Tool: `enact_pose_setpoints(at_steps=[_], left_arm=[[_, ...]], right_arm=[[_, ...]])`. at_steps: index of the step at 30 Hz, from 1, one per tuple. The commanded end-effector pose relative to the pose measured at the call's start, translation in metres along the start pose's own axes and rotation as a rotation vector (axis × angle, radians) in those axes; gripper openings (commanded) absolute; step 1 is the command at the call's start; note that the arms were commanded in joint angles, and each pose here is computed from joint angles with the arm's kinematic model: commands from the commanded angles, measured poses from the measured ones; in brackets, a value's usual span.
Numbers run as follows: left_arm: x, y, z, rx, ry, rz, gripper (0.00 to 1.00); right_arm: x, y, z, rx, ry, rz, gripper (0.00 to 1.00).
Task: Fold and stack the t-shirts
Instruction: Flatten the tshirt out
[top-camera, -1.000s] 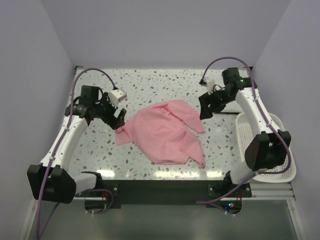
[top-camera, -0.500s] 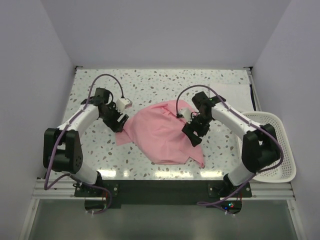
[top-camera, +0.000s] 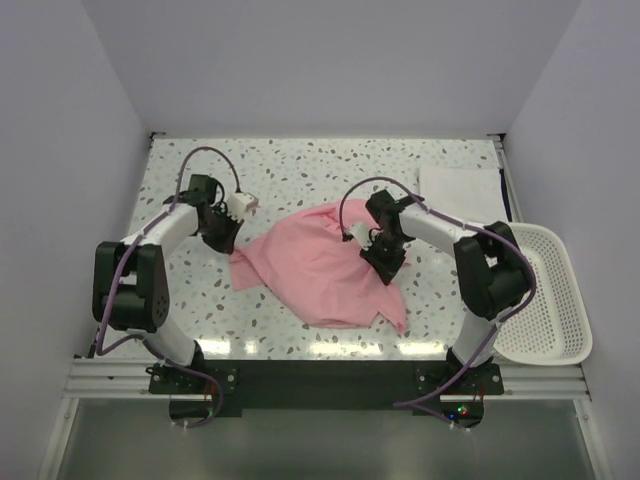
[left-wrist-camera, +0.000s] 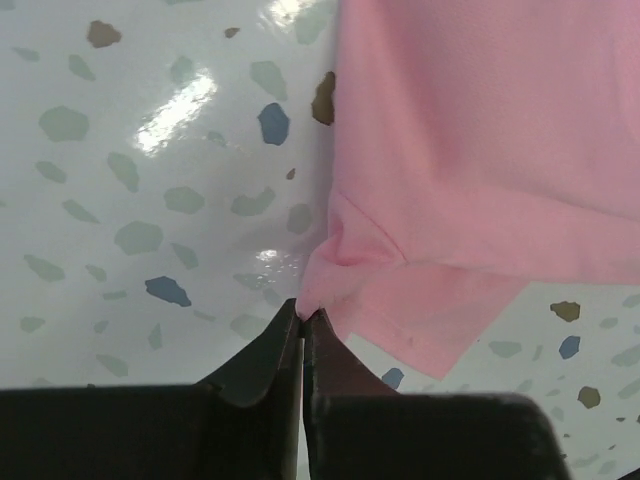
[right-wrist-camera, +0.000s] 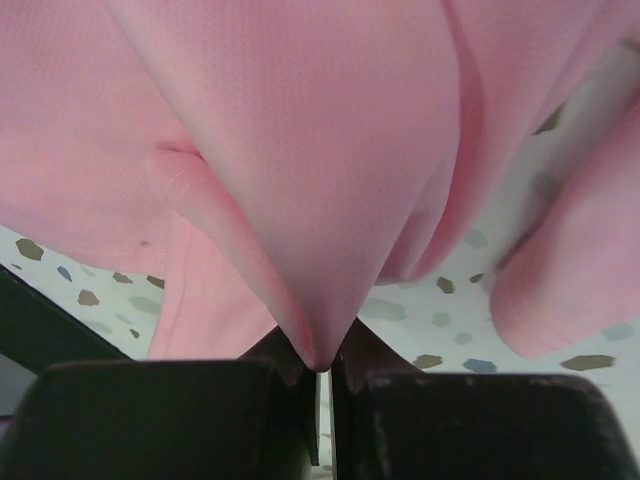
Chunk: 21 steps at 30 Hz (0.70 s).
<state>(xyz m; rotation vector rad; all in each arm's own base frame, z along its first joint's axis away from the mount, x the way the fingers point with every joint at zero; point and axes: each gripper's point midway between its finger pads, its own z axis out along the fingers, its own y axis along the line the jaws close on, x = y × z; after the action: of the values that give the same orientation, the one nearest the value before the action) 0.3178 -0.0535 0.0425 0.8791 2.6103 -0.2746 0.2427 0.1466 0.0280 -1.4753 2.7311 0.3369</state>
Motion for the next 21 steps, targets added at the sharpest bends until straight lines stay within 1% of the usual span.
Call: enact_pose_setpoints(at_steps=[1,2,3,4,5,6,7,8,10,11,12,14,15,16,17,18,19,20,21], left_arm=[[-0.027,0.032,-0.03,-0.079,-0.117,-0.048,0.0],[-0.036,0.044,-0.047,-0.093,-0.173,-0.068,0.0],[-0.038,0.046,-0.055,-0.085,-0.186,-0.067,0.0],[-0.043,0.049,-0.063,-0.084,-0.207,-0.059,0.0],[-0.054,0.052,-0.08,-0.101,-0.25,-0.038,0.0],[-0.056,0.053,-0.088,-0.111,-0.259,-0.006,0.0],[-0.06,0.054,-0.096,-0.128,-0.277,0.014,0.0],[-0.069,0.054,-0.118,-0.166,-0.327,0.051,0.0],[-0.074,0.048,-0.14,-0.184,-0.367,0.141,0.0],[-0.079,0.037,-0.159,-0.194,-0.411,0.203,0.0],[-0.072,0.028,-0.165,-0.178,-0.397,0.267,0.0],[-0.066,0.006,-0.178,-0.14,-0.417,0.345,0.0],[-0.052,-0.007,-0.176,-0.093,-0.38,0.397,0.0],[-0.047,-0.015,-0.178,-0.073,-0.373,0.423,0.0],[-0.041,-0.023,-0.181,-0.062,-0.374,0.45,0.0],[-0.032,-0.03,-0.181,-0.04,-0.35,0.493,0.0],[-0.028,-0.034,-0.182,-0.031,-0.342,0.517,0.0],[-0.024,-0.038,-0.187,-0.029,-0.334,0.532,0.0],[-0.024,-0.038,-0.189,-0.033,-0.332,0.558,0.0]], right_arm=[[-0.04,-0.034,-0.043,0.115,-0.145,-0.014,0.0],[-0.041,-0.037,-0.052,0.114,-0.153,-0.015,0.0],[-0.056,-0.046,-0.07,0.133,-0.198,-0.026,0.0],[-0.058,-0.053,-0.079,0.125,-0.216,-0.031,0.0],[-0.054,-0.051,-0.085,0.101,-0.196,-0.031,0.0],[-0.063,-0.055,-0.097,0.102,-0.217,-0.067,0.0],[-0.061,-0.055,-0.102,0.088,-0.218,-0.073,0.0],[-0.054,-0.048,-0.105,0.06,-0.194,-0.082,0.0],[-0.04,-0.034,-0.111,0.02,-0.168,-0.132,0.0],[-0.031,-0.029,-0.11,0.004,-0.144,-0.145,0.0],[-0.014,-0.022,-0.101,-0.029,-0.095,-0.17,0.0],[0.003,-0.025,-0.098,-0.009,-0.066,-0.158,0.0],[0.009,-0.03,-0.096,-0.013,-0.073,-0.118,0.0],[0.009,-0.032,-0.093,-0.04,-0.075,-0.094,0.0],[0.003,-0.025,-0.096,-0.108,-0.108,-0.077,0.0],[-0.013,-0.029,-0.117,-0.121,-0.162,-0.13,0.0],[-0.002,-0.015,-0.127,-0.223,-0.122,-0.106,0.0],[-0.006,-0.013,-0.13,-0.281,-0.126,-0.111,0.0],[-0.02,-0.021,-0.142,-0.25,-0.184,-0.132,0.0]])
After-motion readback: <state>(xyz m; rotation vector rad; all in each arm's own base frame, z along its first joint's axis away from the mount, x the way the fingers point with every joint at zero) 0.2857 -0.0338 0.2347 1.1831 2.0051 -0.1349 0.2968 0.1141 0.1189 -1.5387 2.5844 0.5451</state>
